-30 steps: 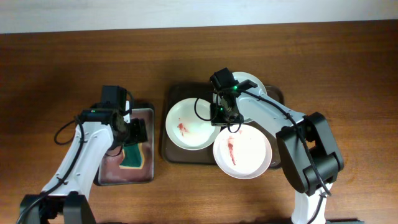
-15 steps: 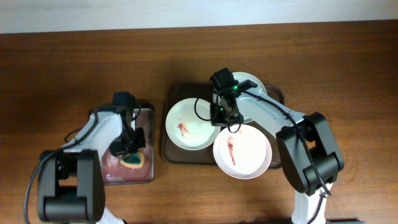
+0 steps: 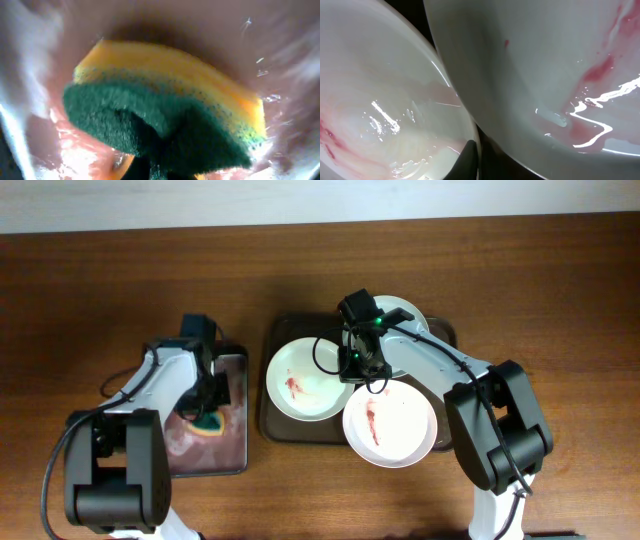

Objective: Clean dirty plates on tray and stack at the side
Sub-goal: 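Lift the sponge from the metal tray with the left gripper, then scrub the right-held plate with the sponge in the left gripper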

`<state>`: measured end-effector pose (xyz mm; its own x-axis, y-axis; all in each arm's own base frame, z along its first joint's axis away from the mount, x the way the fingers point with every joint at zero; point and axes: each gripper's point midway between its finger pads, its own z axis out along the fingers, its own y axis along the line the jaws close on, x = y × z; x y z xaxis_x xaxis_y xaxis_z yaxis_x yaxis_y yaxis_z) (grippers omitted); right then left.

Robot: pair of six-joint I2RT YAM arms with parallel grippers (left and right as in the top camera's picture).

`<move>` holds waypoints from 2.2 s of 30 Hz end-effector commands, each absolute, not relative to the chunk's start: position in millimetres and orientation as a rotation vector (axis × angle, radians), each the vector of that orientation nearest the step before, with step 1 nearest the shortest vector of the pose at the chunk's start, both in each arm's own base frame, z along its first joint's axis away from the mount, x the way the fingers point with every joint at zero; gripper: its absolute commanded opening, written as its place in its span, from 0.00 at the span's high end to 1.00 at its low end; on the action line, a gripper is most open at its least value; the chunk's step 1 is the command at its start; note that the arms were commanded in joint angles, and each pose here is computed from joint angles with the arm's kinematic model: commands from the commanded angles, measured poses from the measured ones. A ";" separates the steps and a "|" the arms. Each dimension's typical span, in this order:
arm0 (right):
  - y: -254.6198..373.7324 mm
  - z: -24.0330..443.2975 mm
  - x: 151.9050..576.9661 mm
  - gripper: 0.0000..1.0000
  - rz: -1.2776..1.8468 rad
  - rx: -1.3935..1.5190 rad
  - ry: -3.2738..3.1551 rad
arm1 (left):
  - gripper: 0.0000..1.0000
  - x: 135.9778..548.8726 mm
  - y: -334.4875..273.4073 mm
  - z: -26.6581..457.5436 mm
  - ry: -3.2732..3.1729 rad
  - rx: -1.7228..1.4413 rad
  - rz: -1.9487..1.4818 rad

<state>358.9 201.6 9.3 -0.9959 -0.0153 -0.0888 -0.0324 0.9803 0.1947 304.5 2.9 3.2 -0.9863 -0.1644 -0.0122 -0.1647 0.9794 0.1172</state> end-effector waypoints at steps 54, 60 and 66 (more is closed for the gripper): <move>186.5 6.1 351.4 0.96 0.173 -0.088 3.066 | 1.00 325.6 -223.3 -57.5 3.345 -0.323 -0.412; 171.1 5.8 356.8 0.96 0.167 0.104 3.075 | 1.00 315.0 -160.1 -52.2 3.387 -0.420 -0.002; 163.3 5.6 357.8 0.96 0.160 0.128 3.082 | 1.00 346.0 -128.5 -8.8 3.191 -0.288 0.276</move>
